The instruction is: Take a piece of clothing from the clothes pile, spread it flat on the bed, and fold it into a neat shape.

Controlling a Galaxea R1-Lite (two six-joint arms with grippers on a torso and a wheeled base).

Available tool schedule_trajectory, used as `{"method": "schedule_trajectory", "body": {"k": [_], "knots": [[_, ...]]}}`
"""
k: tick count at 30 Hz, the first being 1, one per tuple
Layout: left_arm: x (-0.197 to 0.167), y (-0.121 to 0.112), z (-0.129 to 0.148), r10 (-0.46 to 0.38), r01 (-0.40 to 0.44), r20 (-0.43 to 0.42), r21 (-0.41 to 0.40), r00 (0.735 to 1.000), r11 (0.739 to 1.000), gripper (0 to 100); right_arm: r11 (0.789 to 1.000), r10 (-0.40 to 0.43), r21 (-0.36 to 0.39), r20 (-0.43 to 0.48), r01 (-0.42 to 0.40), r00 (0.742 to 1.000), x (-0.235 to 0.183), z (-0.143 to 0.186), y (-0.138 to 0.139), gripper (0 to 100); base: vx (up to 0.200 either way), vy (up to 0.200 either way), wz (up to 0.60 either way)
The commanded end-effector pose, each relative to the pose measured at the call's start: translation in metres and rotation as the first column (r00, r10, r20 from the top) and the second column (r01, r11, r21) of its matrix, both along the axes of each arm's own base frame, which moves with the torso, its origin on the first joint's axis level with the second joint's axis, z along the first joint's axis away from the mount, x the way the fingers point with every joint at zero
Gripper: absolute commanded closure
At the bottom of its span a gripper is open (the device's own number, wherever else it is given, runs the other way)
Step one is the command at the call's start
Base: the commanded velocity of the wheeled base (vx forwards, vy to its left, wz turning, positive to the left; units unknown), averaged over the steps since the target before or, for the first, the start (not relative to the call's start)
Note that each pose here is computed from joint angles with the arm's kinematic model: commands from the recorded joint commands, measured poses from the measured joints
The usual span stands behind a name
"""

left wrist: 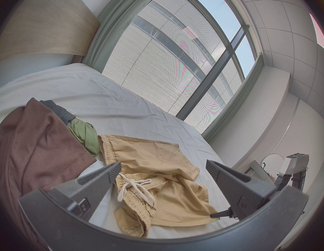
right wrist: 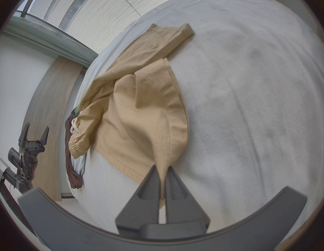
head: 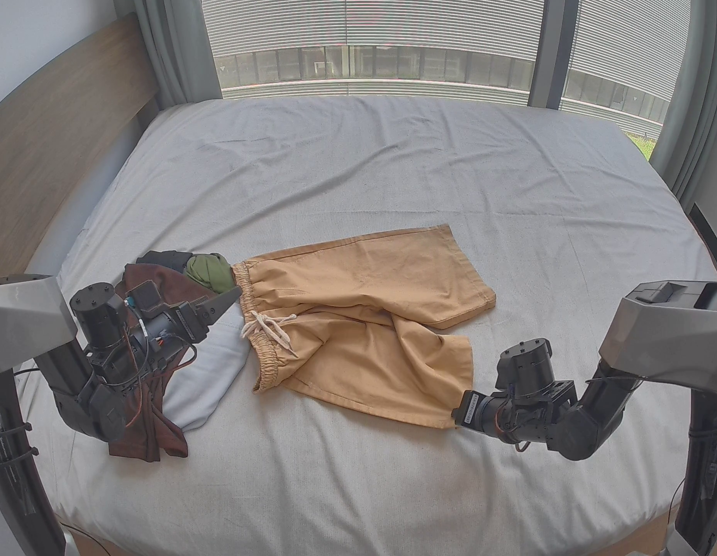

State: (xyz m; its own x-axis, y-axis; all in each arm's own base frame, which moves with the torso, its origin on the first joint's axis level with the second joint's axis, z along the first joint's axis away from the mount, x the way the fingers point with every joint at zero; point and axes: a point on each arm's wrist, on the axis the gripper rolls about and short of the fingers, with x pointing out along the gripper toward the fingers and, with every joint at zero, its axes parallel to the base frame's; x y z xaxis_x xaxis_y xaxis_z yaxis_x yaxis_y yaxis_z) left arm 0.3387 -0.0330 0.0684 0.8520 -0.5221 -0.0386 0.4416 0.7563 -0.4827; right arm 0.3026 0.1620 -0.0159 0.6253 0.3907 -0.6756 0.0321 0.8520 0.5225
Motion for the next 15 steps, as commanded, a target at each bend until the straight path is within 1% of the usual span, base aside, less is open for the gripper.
{"method": "schedule_trajectory", "body": {"k": [1,4,5,7,12,15], "knots": [[-0.003,-0.001,-0.008,-0.004,0.004,-0.031,0.003,1.000,1.000,0,1.000,-0.027,0.009,0.024,0.027,0.999,-0.001,0.016,-0.013,100,0.000,0.000,0.00],[-0.006,-0.005,-0.011,-0.018,0.018,-0.050,0.004,0.999,1.000,0,0.999,-0.039,0.004,0.027,0.039,0.999,-0.002,0.018,-0.019,100,0.000,0.000,0.00],[-0.007,-0.010,-0.016,-0.033,0.034,-0.066,0.005,0.997,0.999,0,0.999,-0.033,-0.022,0.021,0.033,0.999,-0.004,0.017,-0.025,100,0.000,0.000,0.00],[-0.005,-0.013,-0.026,-0.040,0.041,-0.091,0.015,0.995,0.999,0,0.999,-0.025,-0.044,0.013,0.025,1.000,-0.009,0.016,-0.030,100,0.000,0.000,0.00],[-0.003,-0.017,-0.041,-0.049,0.052,-0.125,0.025,0.991,0.998,0,0.999,-0.019,-0.046,0.007,0.019,1.000,-0.018,0.020,-0.034,100,0.000,0.000,0.00],[-0.004,-0.017,-0.049,-0.051,0.060,-0.130,0.063,0.990,0.996,0,0.999,-0.021,-0.048,0.001,0.021,1.000,-0.021,0.020,-0.036,100,0.000,0.000,0.00]]}}
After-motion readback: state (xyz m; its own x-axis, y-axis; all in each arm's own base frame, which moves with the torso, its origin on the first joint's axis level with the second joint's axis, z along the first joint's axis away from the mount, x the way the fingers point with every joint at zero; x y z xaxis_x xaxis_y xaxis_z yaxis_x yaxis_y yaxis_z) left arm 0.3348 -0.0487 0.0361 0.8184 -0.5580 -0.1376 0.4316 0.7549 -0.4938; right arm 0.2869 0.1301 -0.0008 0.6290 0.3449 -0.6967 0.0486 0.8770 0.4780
